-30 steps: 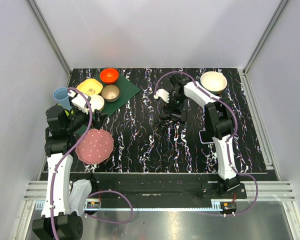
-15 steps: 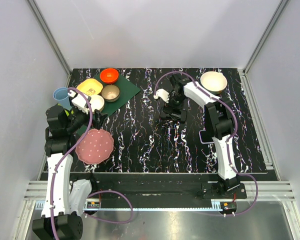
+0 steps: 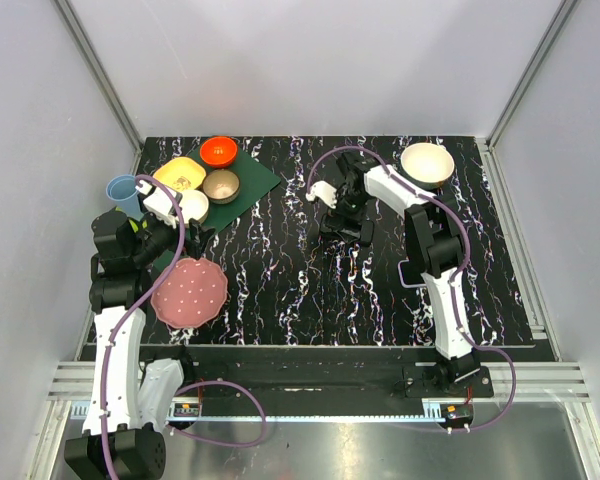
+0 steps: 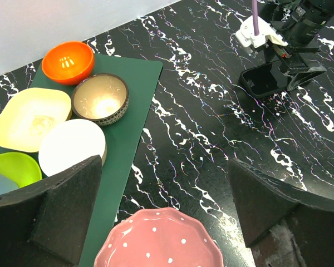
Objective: Take the phone out of the phone case
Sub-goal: Pick up the phone at the center of the board.
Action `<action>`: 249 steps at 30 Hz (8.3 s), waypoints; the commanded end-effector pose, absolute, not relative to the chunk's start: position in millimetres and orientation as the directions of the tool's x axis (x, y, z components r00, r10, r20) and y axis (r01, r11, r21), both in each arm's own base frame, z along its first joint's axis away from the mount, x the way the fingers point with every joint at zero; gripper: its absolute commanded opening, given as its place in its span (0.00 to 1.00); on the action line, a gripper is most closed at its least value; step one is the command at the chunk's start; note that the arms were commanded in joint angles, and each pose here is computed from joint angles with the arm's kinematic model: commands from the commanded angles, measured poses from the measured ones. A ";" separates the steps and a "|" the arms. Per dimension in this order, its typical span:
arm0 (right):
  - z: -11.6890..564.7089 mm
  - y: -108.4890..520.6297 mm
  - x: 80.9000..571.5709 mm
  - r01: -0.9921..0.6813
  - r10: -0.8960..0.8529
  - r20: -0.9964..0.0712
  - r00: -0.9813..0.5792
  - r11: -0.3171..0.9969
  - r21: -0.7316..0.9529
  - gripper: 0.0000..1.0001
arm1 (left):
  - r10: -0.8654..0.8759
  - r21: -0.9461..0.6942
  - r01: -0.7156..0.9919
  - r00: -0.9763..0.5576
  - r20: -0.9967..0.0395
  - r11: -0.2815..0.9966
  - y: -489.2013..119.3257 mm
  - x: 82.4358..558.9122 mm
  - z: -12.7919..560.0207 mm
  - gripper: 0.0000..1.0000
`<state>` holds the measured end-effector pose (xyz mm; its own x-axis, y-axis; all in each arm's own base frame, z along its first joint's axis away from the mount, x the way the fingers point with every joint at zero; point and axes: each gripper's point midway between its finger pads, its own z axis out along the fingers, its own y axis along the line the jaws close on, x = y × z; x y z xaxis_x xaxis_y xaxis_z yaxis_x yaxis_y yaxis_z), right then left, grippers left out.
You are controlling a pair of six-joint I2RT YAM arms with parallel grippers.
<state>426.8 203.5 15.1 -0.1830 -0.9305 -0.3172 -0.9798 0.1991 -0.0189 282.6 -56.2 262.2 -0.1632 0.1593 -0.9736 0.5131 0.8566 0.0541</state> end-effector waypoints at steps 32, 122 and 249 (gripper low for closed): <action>7.6 213.8 411.6 -0.968 -0.950 -0.215 -0.228 0.245 -0.056 0.13 | 0.164 0.072 0.533 -0.127 -0.978 0.843 -59.0 282.2 269.4 0.99; 244.3 338.1 318.3 -0.720 -0.674 -0.709 0.205 0.387 -0.576 0.00 | 0.197 -0.534 0.772 -0.616 -0.763 0.346 -269.0 311.9 216.8 0.66; 334.5 236.7 252.2 -0.921 -0.191 -0.982 -0.005 0.383 -0.070 1.00 | -0.036 -0.164 0.974 -0.160 -0.986 0.156 -225.6 234.1 359.3 0.00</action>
<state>265.2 227.8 305.5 -0.0380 -0.2768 -0.9602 -0.8932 0.4403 -0.0915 245.5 -224.5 322.3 -0.3304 0.0059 -0.9438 0.9226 0.2128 -0.3217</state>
